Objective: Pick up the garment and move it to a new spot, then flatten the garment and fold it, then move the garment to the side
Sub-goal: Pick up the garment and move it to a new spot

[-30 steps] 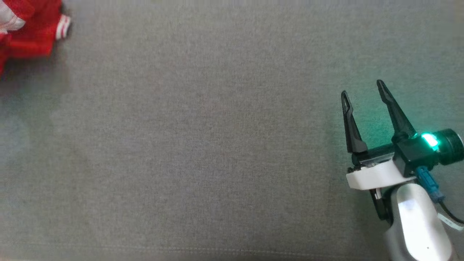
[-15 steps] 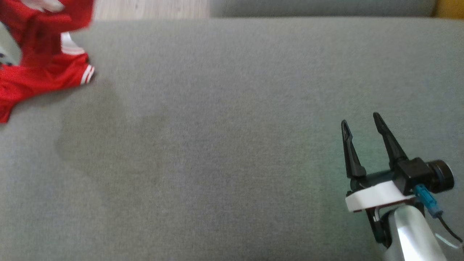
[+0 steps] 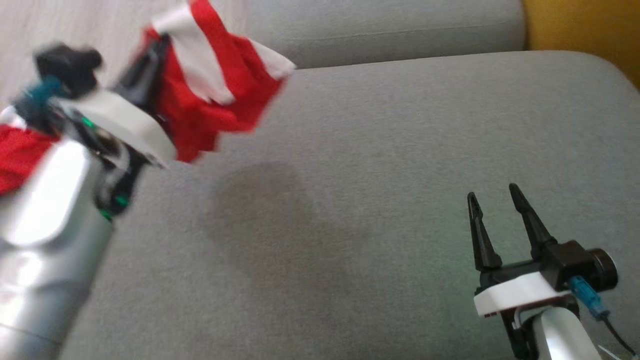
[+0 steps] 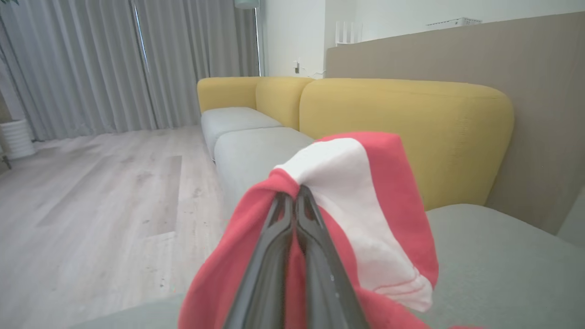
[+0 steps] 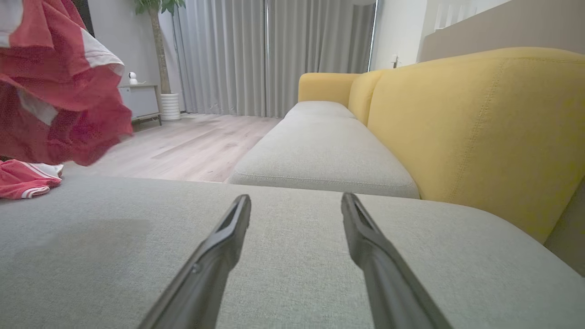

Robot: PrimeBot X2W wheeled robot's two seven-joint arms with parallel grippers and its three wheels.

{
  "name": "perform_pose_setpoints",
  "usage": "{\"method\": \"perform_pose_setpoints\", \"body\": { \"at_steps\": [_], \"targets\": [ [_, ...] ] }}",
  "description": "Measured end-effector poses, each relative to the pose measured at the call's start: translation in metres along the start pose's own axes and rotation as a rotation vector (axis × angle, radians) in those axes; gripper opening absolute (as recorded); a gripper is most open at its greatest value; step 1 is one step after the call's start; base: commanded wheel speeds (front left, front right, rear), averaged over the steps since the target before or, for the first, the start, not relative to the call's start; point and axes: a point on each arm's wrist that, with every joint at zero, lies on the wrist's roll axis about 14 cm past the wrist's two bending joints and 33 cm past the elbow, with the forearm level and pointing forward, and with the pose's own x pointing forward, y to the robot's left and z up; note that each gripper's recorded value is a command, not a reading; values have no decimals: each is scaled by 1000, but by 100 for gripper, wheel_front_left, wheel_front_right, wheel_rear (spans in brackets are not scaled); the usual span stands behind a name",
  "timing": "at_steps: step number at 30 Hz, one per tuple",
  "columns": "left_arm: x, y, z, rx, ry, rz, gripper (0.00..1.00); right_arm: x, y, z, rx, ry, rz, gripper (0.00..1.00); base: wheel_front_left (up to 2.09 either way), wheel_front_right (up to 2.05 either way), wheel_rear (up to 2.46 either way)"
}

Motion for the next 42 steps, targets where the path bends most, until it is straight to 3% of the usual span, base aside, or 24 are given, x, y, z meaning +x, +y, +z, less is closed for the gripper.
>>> {"method": "perform_pose_setpoints", "body": {
  "at_steps": [7, 14, 19, 35, 36, 37, 38, 42],
  "targets": [
    [6, -55, -50, -150, 45, -69, 0, -9, -12, 3, 13, -10, -42, 100, 0, 0, 0],
    [4, -109, -123, -312, 195, -103, 0, -13, -15, 0, 23, -1, -57, 100, 0, 0, 0],
    [-7, -148, -160, -357, 284, -155, 0, -15, -17, -1, 27, 1, -66, 100, 0, 0, 0],
    [-35, -166, -199, -381, 340, -155, 0, -21, -12, -14, 55, 42, -58, 100, 0, 0, 0],
    [-35, -167, -198, -377, 335, -156, 33, -21, -12, -15, 55, 44, -57, 100, 0, 0, 0],
    [-36, -168, -198, -369, 332, -151, 59, -21, -11, -15, 55, 45, -55, 100, 0, 0, 0],
    [-36, -167, -198, -364, 329, -145, 100, -21, -11, -15, 55, 45, -54, 100, 0, 0, 0],
    [-35, -161, -192, -328, 304, -121, 100, -19, -8, -13, 56, 37, -44, 100, 0, 0, 0]
  ]
}}
